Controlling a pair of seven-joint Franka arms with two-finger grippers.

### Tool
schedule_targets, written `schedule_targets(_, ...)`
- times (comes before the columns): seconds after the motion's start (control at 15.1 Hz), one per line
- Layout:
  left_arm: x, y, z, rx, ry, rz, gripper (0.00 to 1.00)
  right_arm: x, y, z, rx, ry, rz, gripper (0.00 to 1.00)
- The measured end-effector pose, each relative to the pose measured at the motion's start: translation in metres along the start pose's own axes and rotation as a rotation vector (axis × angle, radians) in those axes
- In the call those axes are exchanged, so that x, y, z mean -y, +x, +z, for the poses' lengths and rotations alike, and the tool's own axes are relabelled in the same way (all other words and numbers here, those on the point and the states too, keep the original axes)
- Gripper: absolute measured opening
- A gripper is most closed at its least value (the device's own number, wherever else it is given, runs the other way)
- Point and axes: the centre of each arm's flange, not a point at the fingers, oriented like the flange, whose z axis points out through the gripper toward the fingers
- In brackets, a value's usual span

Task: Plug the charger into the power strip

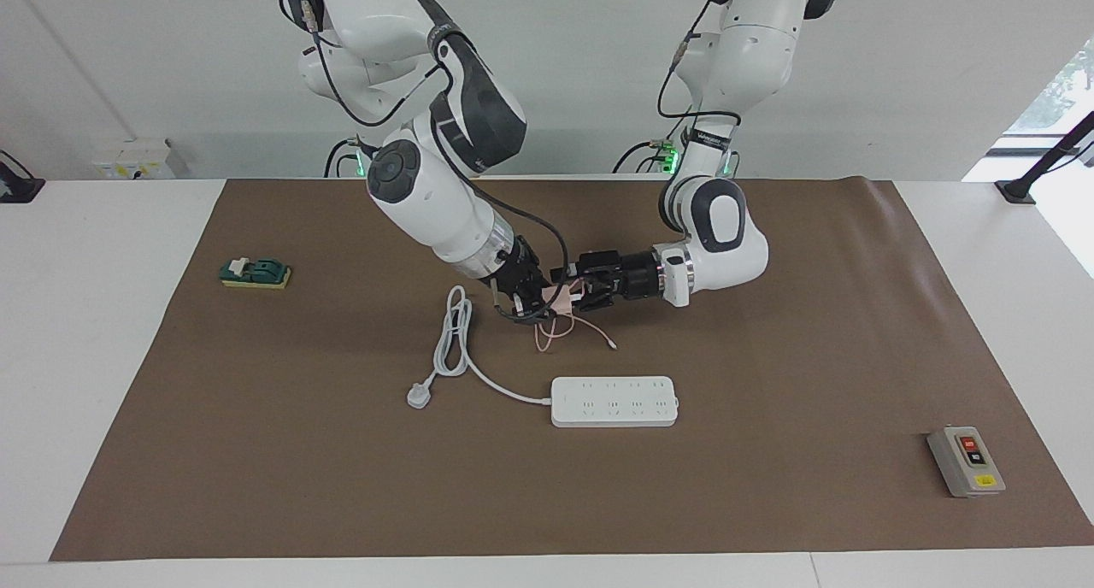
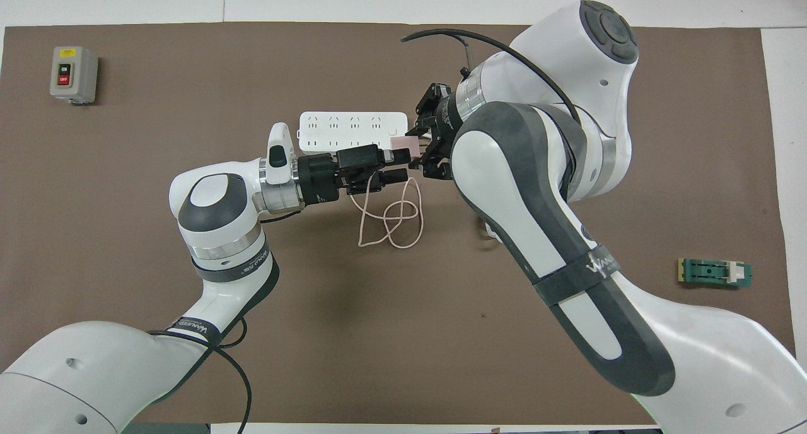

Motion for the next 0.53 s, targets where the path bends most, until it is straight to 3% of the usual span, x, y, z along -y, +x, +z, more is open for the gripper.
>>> schedule_targets(0.53,-0.016,0.020,-0.015,-0.030,-0.024,0.030,1.00,0.000,0.000,0.000,0.000,0.000,0.000,0.47)
